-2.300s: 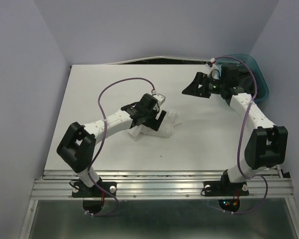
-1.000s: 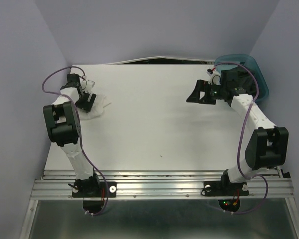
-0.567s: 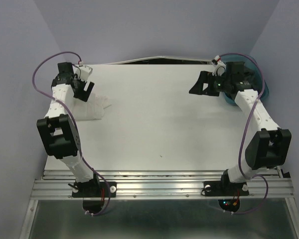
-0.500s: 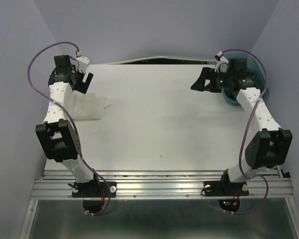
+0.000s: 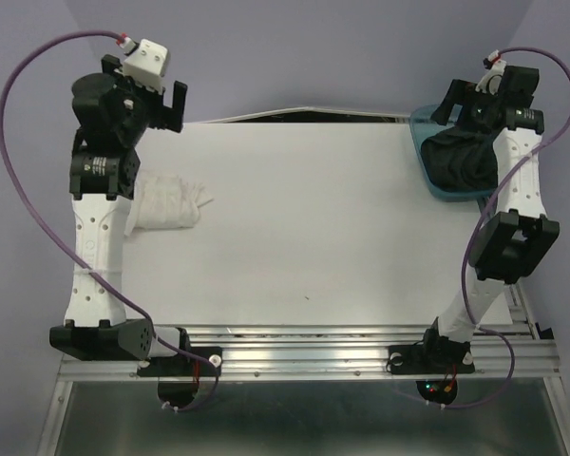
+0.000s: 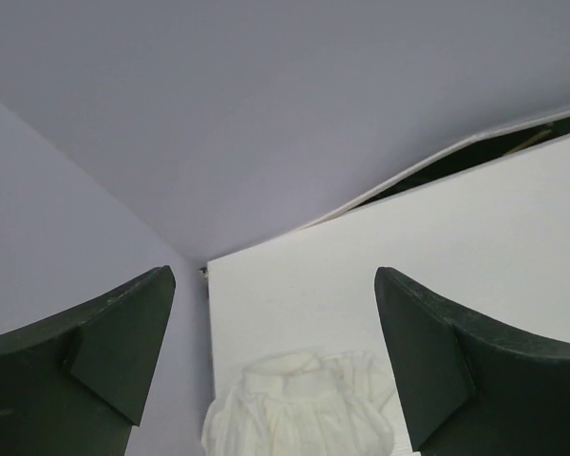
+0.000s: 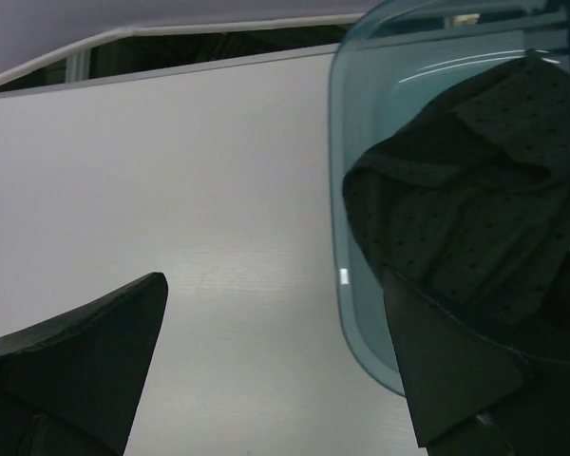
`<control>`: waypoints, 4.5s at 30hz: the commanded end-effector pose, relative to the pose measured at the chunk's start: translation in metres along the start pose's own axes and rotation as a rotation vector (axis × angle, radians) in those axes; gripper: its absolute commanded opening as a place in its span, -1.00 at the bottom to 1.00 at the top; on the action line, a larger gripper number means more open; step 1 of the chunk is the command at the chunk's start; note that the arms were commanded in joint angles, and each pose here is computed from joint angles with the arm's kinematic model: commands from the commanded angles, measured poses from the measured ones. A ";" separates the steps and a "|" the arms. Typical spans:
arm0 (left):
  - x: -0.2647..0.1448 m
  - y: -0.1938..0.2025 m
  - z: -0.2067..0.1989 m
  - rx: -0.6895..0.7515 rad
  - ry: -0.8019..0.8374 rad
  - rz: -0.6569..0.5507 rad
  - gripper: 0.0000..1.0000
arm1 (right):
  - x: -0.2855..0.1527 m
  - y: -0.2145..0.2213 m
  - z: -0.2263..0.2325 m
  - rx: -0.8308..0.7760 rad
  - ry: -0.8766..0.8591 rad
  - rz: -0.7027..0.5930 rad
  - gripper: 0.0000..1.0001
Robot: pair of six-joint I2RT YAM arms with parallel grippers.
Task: Fold and stack the skirts
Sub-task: Neatly place the folded skirt to the corner, then grab the skirt from the pile, then move the skirt to the center of the board, then flatten the skirt out
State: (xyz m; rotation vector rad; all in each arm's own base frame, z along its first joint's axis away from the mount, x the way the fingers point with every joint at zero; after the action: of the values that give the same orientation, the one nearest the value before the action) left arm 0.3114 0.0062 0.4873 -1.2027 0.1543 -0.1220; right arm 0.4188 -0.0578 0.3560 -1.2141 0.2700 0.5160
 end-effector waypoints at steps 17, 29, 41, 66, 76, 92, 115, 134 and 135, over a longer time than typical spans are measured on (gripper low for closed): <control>-0.012 0.060 -0.067 0.004 0.019 0.111 0.97 | 0.128 0.058 -0.136 -0.064 0.576 0.187 0.91; -0.009 0.056 -0.065 -0.012 0.008 0.117 0.97 | 0.095 0.015 -0.121 -0.104 0.536 0.069 -0.99; -0.004 0.059 -0.069 -0.105 -0.013 0.117 0.97 | -0.038 -0.103 -0.029 -0.155 0.361 -0.460 -0.99; -0.003 0.039 -0.055 -0.312 0.061 0.036 0.96 | -0.221 -0.138 0.147 -0.146 -0.627 -0.836 -0.99; -0.003 0.052 -0.067 -0.240 0.237 0.076 0.89 | -0.068 0.012 0.168 -0.085 -0.693 -0.203 -0.99; 0.002 0.121 -0.103 -0.249 0.489 0.269 0.73 | -0.034 0.257 0.210 -0.202 -0.823 0.413 -0.99; 0.020 0.110 -0.171 -0.139 0.719 0.250 0.68 | -0.050 0.156 0.135 -0.117 -0.578 0.186 0.61; -0.052 0.111 -0.466 0.761 0.986 0.139 0.83 | 0.008 0.228 -0.011 0.037 -0.022 0.527 0.32; -0.056 0.111 -0.475 0.756 0.985 0.116 0.83 | 0.011 0.231 -0.013 0.046 -0.023 0.533 0.32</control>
State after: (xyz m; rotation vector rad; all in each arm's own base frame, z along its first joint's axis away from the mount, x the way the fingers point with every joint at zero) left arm 0.1696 -0.3617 0.2028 -0.2583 1.0916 -0.5842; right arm 0.3040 -0.0069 0.1675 -1.0668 0.5755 0.9696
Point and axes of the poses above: each gripper's point midway between its finger pads, its own x axis out along the fingers, its own z axis along the line the jaws close on, y = z × x, the point moved 10 cm from there along -x, back along the fingers, and after that the axes turned 3 degrees about x, right-handed, at the moved point
